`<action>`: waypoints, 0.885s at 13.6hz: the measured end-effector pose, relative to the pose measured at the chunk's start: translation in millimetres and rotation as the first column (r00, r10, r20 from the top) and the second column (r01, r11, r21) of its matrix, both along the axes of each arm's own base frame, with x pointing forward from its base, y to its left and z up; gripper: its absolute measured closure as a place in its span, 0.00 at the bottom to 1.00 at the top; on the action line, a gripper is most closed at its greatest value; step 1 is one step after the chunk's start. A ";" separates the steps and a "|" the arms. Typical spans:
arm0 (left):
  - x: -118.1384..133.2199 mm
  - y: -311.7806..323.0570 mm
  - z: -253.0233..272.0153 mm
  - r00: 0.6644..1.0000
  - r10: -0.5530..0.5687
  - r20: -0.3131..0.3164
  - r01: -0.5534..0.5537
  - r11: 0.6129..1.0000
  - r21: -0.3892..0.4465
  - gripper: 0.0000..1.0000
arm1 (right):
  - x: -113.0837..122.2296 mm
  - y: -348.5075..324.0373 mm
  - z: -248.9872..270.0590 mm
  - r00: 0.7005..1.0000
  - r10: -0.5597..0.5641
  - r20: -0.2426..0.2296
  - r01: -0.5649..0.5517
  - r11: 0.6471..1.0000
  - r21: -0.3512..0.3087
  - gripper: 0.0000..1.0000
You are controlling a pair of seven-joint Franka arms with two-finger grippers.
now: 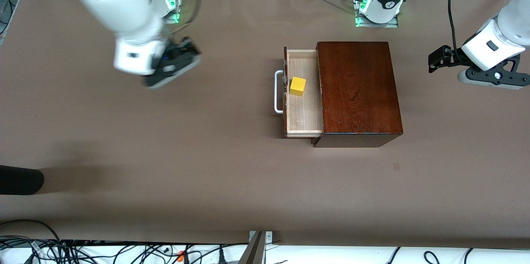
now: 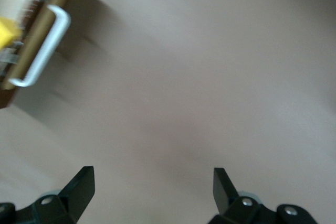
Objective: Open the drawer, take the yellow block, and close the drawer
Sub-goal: 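Move the right gripper over the yellow cube in the drawer, then lower the right gripper into the drawer and grasp the yellow cube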
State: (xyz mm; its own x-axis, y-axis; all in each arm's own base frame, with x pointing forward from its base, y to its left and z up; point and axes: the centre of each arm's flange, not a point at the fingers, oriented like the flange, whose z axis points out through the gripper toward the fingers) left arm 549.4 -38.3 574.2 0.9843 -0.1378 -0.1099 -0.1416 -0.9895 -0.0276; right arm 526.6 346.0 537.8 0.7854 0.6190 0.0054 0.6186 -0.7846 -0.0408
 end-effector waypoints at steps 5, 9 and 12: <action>-0.3 -0.3 -0.2 1.000 -0.002 -0.003 0.002 1.000 0.000 0.00 | -36.7 131.3 -35.1 1.000 -0.009 0.017 0.009 1.000 0.020 0.00; -0.6 -1.7 -0.4 1.000 -0.005 -0.004 0.005 1.000 0.000 0.00 | -43.2 177.5 -62.8 0.996 0.029 0.081 -0.036 0.996 0.087 0.00; -0.7 -2.2 -0.7 1.000 -0.006 -0.005 0.006 1.000 0.000 0.00 | -57.8 222.6 -86.0 0.981 0.129 0.148 -0.143 0.985 0.092 0.00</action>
